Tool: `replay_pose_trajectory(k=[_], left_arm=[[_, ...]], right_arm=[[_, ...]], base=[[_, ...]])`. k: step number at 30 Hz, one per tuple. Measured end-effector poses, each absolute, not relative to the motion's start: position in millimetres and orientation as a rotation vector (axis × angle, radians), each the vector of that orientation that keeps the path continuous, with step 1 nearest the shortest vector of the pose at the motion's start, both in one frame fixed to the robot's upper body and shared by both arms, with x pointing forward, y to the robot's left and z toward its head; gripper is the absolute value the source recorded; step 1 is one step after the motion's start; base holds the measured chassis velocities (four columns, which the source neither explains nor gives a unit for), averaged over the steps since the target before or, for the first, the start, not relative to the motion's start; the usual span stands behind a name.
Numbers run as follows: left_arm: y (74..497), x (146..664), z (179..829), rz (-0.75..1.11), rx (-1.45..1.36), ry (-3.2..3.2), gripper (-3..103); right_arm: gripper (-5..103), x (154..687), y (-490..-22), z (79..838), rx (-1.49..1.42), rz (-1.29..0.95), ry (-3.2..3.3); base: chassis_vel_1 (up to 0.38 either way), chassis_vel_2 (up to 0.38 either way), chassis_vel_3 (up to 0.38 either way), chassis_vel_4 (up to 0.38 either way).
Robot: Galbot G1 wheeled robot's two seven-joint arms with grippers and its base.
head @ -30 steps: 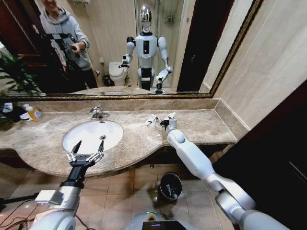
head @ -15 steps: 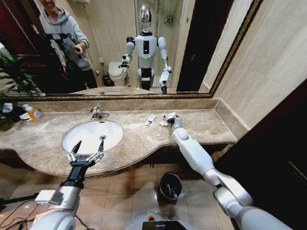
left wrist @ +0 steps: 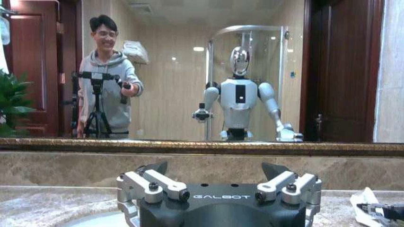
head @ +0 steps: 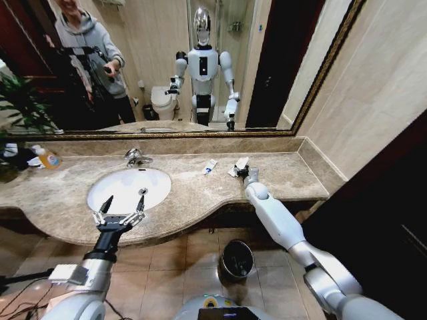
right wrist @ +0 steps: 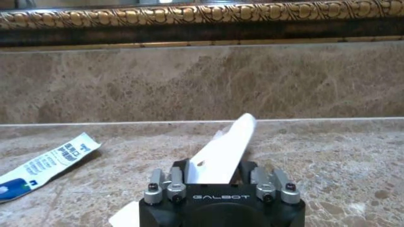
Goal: Pick up the trash from the sink and place it in the trash bin.
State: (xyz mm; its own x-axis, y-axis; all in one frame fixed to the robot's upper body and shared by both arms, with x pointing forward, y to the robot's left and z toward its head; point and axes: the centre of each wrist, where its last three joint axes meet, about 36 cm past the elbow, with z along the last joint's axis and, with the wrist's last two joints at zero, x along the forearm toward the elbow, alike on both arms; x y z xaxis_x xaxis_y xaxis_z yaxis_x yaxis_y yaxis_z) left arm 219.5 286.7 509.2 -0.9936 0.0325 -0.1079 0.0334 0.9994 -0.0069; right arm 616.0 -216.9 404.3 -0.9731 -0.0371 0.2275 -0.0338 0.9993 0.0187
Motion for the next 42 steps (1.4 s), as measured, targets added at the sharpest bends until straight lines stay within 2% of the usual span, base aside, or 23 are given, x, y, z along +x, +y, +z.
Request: replay_pose_trajectory(k=[1,2,5,7,8,9,11,17,28,33,35,37,42], left_arm=[[286.7,219.5,509.3,-0.013,0.050,3.033,100],[286.7,219.5,509.3,-0.013,0.050,3.033,100],[286.7,219.5,509.2,-0.013,0.050,3.033,100],[286.7,219.5,509.3,-0.013,0.050,3.033,100],[286.7,219.5,509.2,-0.013,0.050,3.033,100],[286.7,219.5,509.3,-0.013,0.050,3.033,100],[286.7,219.5,509.3,-0.013,0.050,3.033,100],[286.7,219.5,509.2,-0.013,0.050,3.033,100],[286.7,219.4,509.2,-0.013,0.050,3.033,100],[286.7,219.5,509.3,-0.013,0.050,3.033,100],[286.7,219.5,509.2,-0.013,0.050,3.033,100],[286.7,219.5,509.3,-0.013,0.050,3.033,100],[286.8,219.5,509.2,-0.013,0.050,3.033,100]], right_arm=[[50,615.4,-216.6,405.8,0.057,-0.022,-2.915],[50,615.4,-216.6,405.8,0.057,-0.022,-2.915],[33,614.5,-217.0,410.9,0.065,-0.025,-2.925],[33,614.1,-217.4,412.5,0.068,-0.025,-2.927],[23,613.2,-217.8,414.9,0.072,-0.023,-2.931],[19,612.5,-218.2,416.3,0.074,-0.021,-2.934],[19,611.9,-218.5,417.2,0.075,-0.020,-2.936],[2,603.8,-218.0,418.2,0.088,-0.002,-2.956],[0,559.1,-239.7,453.3,0.149,0.032,-3.087],[0,499.5,-259.4,456.5,0.163,-0.050,-3.132],[0,462.5,-253.1,454.9,0.227,-0.078,-3.150],[0,448.9,-249.9,452.5,0.231,-0.091,-3.154],[0,401.9,-234.1,440.2,0.104,-0.144,-3.225]], base=[[0.000,0.000,0.000,0.000],[0.000,0.000,0.000,0.000],[0.000,0.000,0.000,0.000],[0.000,0.000,0.000,0.000],[0.000,0.000,0.000,0.000],[0.000,0.000,0.000,0.000],[0.000,0.000,0.000,0.000],[0.000,0.000,0.000,0.000],[0.000,0.000,0.000,0.000],[0.000,0.000,0.000,0.000],[0.000,0.000,0.000,0.000],[0.000,0.000,0.000,0.000],[0.000,0.000,0.000,0.000]])
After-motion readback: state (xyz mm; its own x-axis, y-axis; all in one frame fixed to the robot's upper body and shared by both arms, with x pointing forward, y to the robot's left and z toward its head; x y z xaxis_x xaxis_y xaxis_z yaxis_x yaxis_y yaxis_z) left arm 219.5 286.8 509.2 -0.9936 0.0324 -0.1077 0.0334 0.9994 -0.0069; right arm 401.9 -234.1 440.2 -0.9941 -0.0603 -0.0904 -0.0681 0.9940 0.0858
